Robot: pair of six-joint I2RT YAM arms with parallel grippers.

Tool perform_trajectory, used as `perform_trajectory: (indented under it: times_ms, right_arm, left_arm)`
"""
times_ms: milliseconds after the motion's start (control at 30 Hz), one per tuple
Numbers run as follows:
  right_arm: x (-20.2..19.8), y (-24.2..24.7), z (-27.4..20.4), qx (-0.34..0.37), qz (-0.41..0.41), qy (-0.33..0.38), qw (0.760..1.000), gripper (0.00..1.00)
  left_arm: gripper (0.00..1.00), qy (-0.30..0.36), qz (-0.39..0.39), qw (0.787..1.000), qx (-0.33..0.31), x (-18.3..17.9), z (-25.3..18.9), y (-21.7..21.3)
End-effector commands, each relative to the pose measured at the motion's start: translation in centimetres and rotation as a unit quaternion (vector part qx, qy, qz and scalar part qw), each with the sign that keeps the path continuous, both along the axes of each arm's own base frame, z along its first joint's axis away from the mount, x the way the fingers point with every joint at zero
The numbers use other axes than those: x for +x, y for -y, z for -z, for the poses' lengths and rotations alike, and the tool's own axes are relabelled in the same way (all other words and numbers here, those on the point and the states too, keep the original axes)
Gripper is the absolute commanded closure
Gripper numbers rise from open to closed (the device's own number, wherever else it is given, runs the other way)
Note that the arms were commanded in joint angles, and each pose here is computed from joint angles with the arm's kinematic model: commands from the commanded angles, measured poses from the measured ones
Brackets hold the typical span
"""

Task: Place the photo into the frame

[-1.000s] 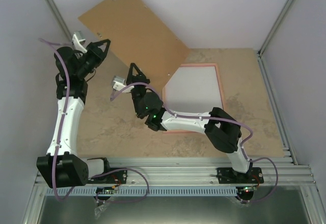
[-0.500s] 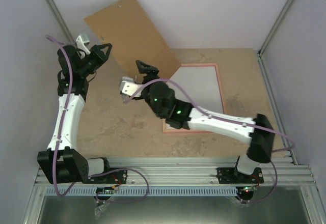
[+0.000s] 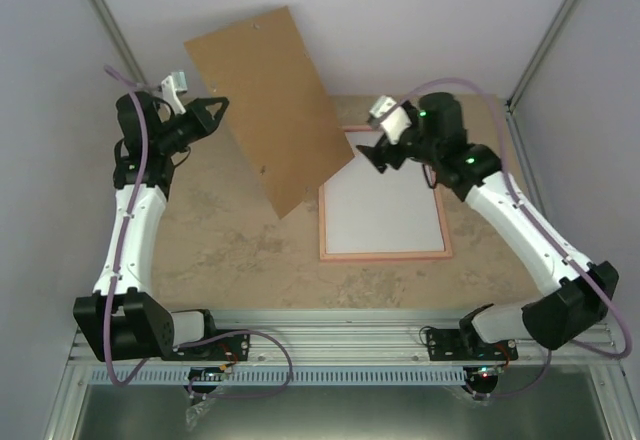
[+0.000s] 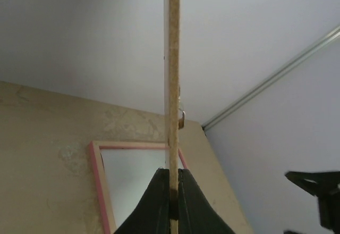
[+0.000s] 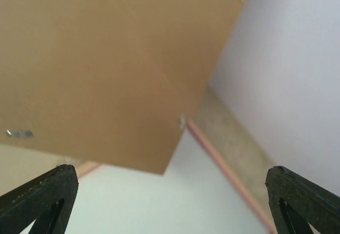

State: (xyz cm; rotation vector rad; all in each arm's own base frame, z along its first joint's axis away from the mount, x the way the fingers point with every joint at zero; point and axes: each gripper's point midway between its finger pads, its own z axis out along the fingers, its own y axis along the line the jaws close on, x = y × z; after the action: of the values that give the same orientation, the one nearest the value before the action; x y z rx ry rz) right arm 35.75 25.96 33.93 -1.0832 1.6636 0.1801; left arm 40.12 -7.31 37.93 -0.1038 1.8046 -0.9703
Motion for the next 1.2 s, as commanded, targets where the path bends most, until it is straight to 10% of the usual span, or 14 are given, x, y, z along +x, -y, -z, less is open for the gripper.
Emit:
perform_trajectory:
  times_ms: [0, 300, 567, 1167]
  right_arm:
    - [-1.3, 5.3, 4.9, 0.053, -0.007, -0.168, 0.984, 0.04]
    - [3.6, 19.6, 15.4, 0.124, 0.113, -0.352, 0.921, 0.2]
    - [4.4, 22.3, 22.9, 0.162, 0.126, -0.461, 0.863, 0.28]
    - [7.6, 23.7, 29.9, 0.147, 0.175, -0.483, 0.845, 0.37]
  left_arm:
    - [1.0, 0.035, 0.063, 0.997, 0.015, -1.4, -0.8, 1.6]
    - [1.0, -0.001, 0.135, 0.991, 0.003, -2.1, 2.8, 3.2]
    - [1.0, -0.022, 0.174, 0.984, -0.028, -2.8, 4.3, 4.1]
    - [1.0, -0.028, 0.202, 0.978, -0.051, -3.3, 4.8, 4.7]
